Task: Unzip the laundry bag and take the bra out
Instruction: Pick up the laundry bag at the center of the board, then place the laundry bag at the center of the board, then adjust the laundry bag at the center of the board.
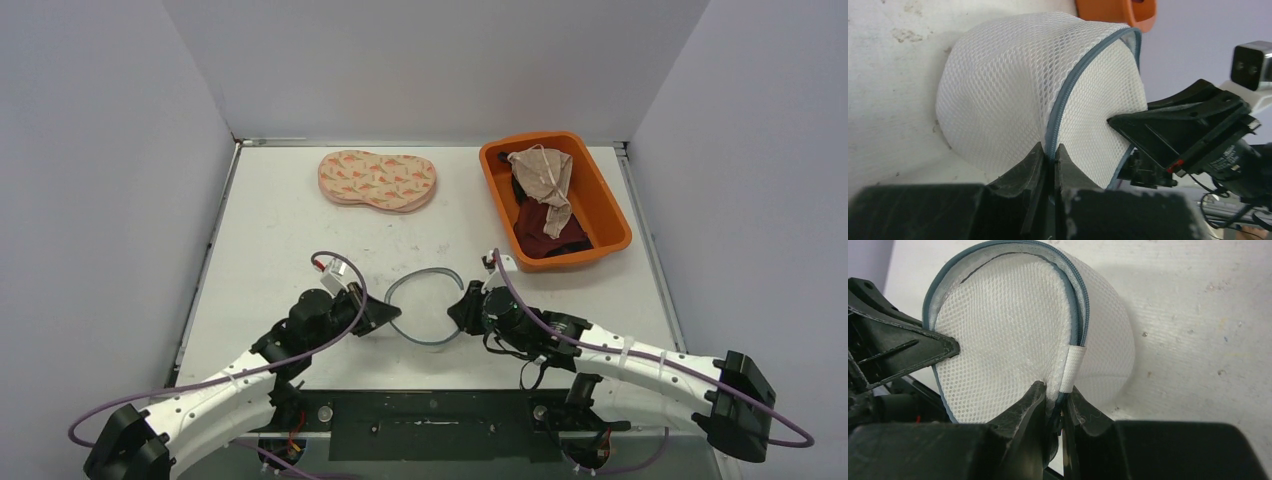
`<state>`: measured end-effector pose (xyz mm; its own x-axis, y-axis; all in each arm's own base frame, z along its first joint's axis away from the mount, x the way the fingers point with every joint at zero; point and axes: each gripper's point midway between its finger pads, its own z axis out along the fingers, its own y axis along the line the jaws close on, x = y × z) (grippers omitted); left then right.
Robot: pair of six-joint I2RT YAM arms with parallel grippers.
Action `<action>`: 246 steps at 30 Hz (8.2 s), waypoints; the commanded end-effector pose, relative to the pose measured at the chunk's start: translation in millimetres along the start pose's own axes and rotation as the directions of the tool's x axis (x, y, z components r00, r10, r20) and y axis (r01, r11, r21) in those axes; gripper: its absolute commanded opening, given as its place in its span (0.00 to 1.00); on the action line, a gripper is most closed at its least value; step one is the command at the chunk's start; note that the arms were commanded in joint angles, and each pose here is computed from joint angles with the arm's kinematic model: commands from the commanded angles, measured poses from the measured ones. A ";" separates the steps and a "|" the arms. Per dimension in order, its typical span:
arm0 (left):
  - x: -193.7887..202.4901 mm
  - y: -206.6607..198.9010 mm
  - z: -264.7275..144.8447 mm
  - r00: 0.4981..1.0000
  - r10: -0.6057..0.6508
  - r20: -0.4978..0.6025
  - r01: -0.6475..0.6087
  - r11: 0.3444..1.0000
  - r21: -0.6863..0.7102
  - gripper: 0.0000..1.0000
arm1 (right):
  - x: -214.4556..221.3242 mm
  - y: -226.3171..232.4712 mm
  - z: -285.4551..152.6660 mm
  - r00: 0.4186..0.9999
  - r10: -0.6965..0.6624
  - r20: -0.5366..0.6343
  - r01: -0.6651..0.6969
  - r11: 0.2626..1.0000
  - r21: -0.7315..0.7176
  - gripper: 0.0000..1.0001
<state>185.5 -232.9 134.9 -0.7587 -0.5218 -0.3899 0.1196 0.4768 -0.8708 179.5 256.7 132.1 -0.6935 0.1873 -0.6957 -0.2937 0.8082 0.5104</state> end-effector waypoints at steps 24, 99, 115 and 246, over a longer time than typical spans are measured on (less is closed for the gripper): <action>-3.2 108.4 13.7 0.973 0.228 0.039 -0.185 0.868 -0.460 0.00 | 57.0 -82.0 41.7 0.995 -0.089 -0.036 0.096 0.945 0.311 0.05; -31.7 -37.4 11.4 0.970 0.239 0.049 -0.231 0.964 -0.129 0.50 | 79.7 -19.7 115.1 0.991 0.009 -0.133 -0.017 0.998 -0.058 0.31; -67.7 54.1 41.2 0.959 0.263 0.102 -0.198 0.886 -0.420 0.31 | 82.2 -10.0 110.3 0.993 -0.034 -0.115 0.028 0.998 -0.055 0.32; -17.9 105.5 43.5 0.980 0.194 0.039 -0.156 0.881 -0.447 0.19 | 41.2 5.4 99.8 0.997 -0.053 -0.050 0.049 0.995 -0.084 0.40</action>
<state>236.9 -207.5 44.7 -0.7057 -0.4552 -0.5429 -0.0578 0.8008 -0.5962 213.7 328.3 70.0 -0.7110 0.0937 -0.6969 -0.4062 0.7542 0.5159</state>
